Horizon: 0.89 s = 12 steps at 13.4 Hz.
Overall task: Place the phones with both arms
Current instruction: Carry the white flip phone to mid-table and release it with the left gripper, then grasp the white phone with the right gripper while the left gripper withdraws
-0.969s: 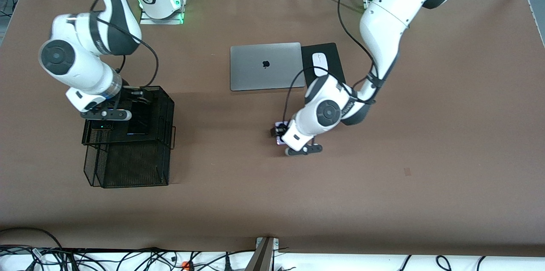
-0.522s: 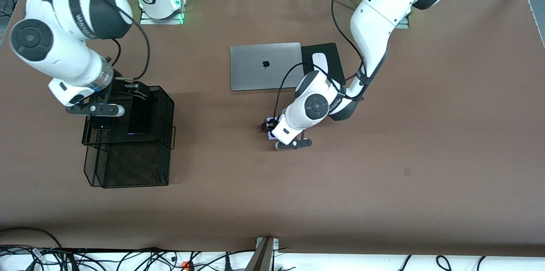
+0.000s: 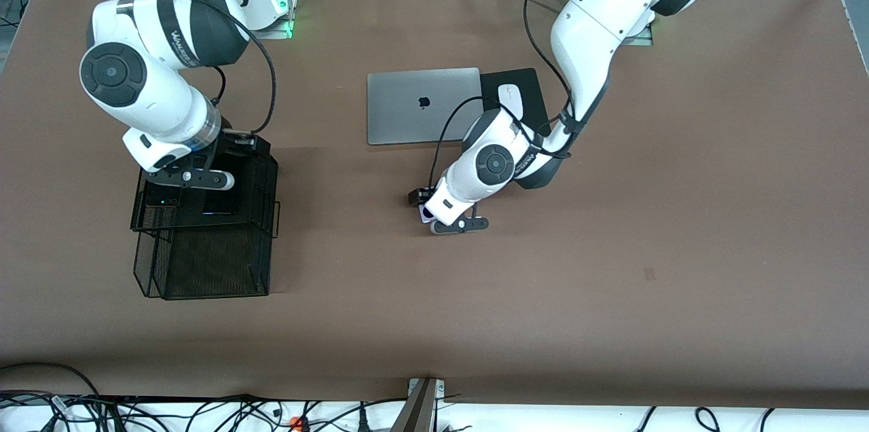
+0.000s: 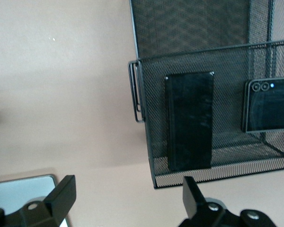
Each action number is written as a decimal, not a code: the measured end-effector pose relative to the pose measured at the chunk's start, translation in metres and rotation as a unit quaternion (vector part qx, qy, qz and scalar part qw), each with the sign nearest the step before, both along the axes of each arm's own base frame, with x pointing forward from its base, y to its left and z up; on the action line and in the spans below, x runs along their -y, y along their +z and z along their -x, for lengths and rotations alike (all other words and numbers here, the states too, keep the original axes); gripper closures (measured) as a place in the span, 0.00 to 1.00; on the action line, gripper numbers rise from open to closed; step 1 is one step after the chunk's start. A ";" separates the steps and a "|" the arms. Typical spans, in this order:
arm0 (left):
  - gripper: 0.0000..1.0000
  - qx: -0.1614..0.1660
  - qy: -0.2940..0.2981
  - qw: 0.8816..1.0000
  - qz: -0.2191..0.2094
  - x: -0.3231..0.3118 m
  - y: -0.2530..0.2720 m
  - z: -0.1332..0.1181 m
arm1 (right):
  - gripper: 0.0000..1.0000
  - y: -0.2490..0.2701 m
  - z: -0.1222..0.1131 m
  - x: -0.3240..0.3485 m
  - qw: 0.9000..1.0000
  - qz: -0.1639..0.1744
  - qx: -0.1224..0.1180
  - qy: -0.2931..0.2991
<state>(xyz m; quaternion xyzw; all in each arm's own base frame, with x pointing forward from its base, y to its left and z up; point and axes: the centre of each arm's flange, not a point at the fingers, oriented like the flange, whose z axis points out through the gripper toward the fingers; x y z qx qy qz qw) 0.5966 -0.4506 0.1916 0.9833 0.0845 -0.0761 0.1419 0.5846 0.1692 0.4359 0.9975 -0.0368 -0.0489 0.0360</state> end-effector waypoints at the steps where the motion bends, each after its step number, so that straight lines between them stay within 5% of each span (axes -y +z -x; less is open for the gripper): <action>1: 0.00 -0.014 -0.001 1.000 -0.027 -0.023 0.018 -0.011 | 0.00 -0.004 -0.003 -0.003 1.000 0.000 0.005 0.002; 6: 0.00 -0.007 -0.030 0.990 -0.140 -0.167 0.158 -0.061 | 0.00 -0.040 -0.012 -0.039 0.999 -0.006 0.028 0.023; 12: 0.00 0.017 -0.096 0.980 -0.174 -0.338 0.328 -0.051 | 0.00 -0.115 -0.007 -0.183 0.991 -0.045 0.045 0.120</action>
